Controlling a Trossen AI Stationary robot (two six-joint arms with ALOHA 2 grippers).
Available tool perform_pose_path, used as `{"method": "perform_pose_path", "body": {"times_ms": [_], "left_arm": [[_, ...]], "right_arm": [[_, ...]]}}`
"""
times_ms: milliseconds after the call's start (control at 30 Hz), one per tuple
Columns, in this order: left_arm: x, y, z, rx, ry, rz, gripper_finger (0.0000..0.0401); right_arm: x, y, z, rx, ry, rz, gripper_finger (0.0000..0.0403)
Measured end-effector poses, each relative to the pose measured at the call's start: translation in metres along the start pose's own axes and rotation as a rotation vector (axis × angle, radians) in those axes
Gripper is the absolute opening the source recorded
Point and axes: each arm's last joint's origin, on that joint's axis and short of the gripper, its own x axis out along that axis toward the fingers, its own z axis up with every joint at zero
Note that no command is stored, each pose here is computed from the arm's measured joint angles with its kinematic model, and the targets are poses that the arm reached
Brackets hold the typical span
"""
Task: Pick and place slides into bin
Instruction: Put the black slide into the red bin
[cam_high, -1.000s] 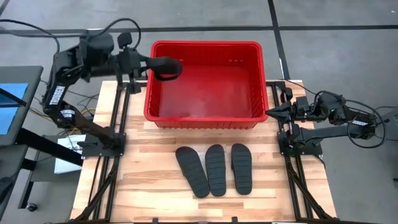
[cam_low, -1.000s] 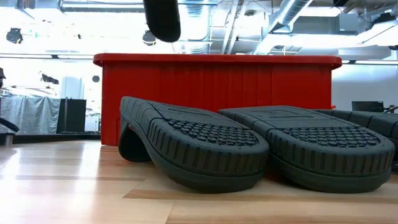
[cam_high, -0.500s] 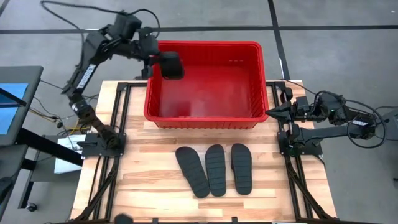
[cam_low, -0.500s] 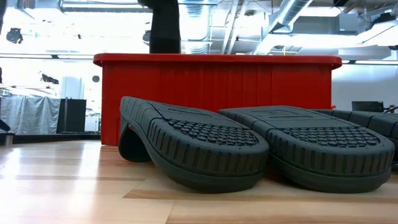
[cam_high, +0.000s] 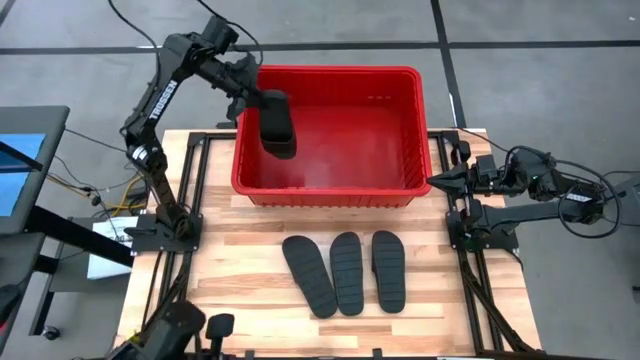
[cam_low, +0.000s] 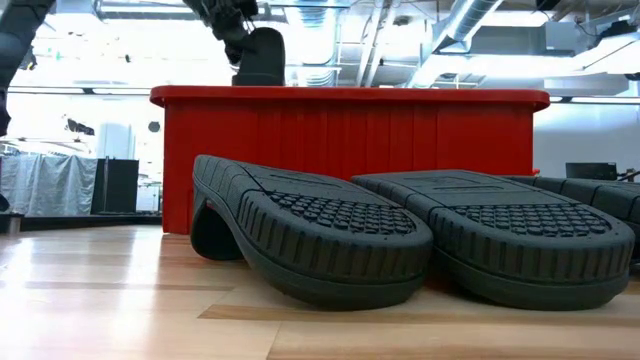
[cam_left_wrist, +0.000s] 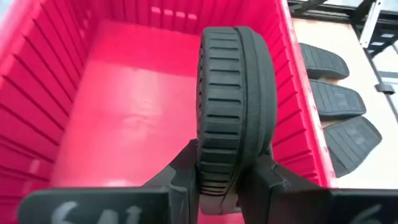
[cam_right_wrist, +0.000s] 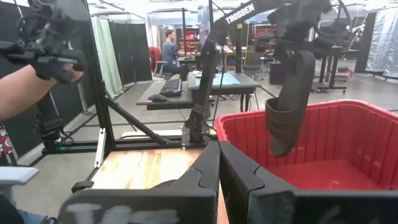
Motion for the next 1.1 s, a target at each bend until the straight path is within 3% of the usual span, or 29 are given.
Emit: {"method": "perform_pose_path", "body": {"times_ms": [333, 1100], "left_arm": [[0.033, 0.02, -0.01, -0.07, 0.064, -0.116, 0.0062], [0.082, 0.038, -0.057, -0.203, 0.176, -0.23, 0.006]], "right_arm": [[0.0, 0.0, 0.0, 0.0, 0.0, 0.0, 0.0], [0.0, 0.0, 0.0, 0.0, 0.0, 0.0, 0.0]]}}
